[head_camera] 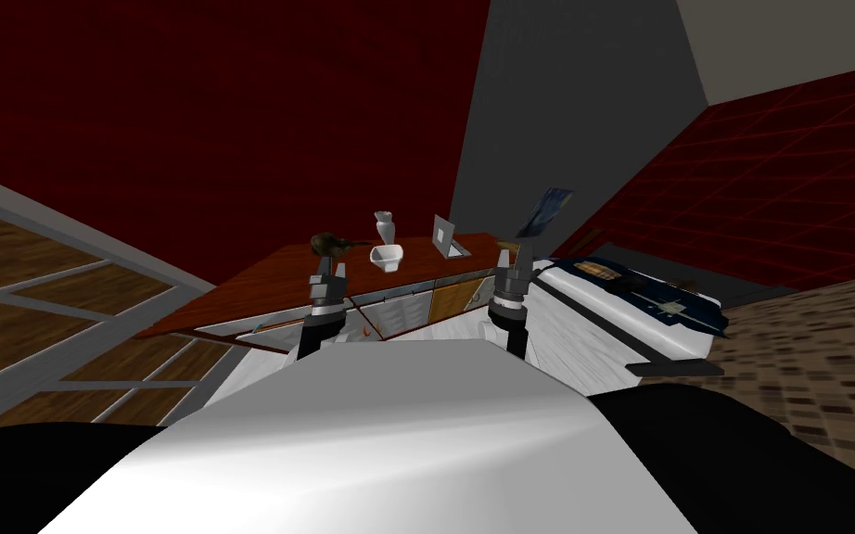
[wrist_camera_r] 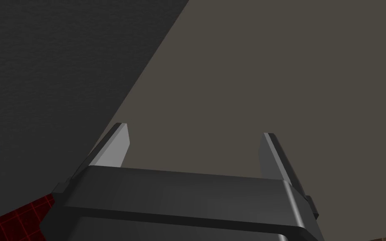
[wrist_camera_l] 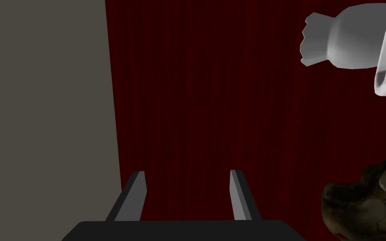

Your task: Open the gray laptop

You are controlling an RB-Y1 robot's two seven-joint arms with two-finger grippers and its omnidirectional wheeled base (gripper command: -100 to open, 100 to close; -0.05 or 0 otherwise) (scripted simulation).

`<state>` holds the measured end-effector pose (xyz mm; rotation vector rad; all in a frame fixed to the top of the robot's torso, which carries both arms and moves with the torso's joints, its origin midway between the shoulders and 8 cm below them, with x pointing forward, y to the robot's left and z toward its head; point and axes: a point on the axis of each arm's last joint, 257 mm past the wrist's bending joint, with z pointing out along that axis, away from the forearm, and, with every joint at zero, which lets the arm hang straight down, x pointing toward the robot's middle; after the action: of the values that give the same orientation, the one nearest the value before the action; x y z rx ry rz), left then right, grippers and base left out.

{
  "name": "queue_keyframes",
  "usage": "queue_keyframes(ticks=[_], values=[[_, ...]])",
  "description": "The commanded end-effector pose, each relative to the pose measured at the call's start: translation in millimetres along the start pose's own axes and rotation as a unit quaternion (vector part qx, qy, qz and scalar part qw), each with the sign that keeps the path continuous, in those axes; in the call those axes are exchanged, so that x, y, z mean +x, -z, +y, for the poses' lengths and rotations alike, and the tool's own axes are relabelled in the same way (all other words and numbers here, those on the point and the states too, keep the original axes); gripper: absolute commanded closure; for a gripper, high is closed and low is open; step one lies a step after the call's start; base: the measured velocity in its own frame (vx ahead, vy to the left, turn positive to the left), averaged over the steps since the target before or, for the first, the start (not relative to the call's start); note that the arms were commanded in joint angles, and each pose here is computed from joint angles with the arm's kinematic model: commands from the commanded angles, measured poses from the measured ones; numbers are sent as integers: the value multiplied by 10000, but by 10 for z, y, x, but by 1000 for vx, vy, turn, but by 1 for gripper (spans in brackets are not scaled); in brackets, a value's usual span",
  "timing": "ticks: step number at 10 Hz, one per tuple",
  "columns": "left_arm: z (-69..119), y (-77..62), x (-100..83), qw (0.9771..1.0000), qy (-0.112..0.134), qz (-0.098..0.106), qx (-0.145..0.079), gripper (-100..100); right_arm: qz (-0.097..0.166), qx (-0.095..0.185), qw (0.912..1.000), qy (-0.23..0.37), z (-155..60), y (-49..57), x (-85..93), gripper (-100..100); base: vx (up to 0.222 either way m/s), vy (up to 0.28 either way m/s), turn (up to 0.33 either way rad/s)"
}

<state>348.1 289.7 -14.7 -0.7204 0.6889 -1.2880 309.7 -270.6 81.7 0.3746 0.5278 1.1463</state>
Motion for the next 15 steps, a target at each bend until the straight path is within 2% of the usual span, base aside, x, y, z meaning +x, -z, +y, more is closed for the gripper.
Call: queue_keyframes(ticks=[1, 2, 3, 8, 9, 11, 12, 14, 15], values=[[0, 0, 0, 10000, 0, 0, 0, 0, 0, 0, 10000, 0, 0, 0, 0, 0, 0, 0, 0], [0, 0, 0, 10000, 0, 0, 0, 0, 0, 0, 10000, 0, 0, 0, 0, 0, 0, 0, 0], [0, 0, 0, 10000, 0, 0, 0, 0, 204, 18, 9996, 169, -49, -38, 85, -100, 6, -6, 15], [3, 1, 0, 10000, 0, 0, -4, 0, 700, 193, 9930, 931, -325, -208, 354, -100, 5, -21, 25], [3, 1, 0, 10000, 0, 0, -4, 0, 700, 191, 9928, 958, -325, -208, 354, -100, 4, -18, 11], [3, 1, 0, 10000, 0, 0, -4, 0, 889, 243, 9861, 1384, -458, -318, 478, -100, 3, -19, 30], [3, 1, 0, 10000, 0, 0, -4, 0, 904, 292, 9850, 1441, -487, -315, 480, -100, 4, -20, 16], [3, 1, 0, 10000, 0, 0, -4, 0, 1072, 322, 9755, 1895, -620, -449, 604, -100, 6, -22, 36], [3, 1, 0, 10000, 0, 0, -4, 0, 1101, 405, 9727, 2002, -669, -443, 607, -100, 6, -26, 16]])
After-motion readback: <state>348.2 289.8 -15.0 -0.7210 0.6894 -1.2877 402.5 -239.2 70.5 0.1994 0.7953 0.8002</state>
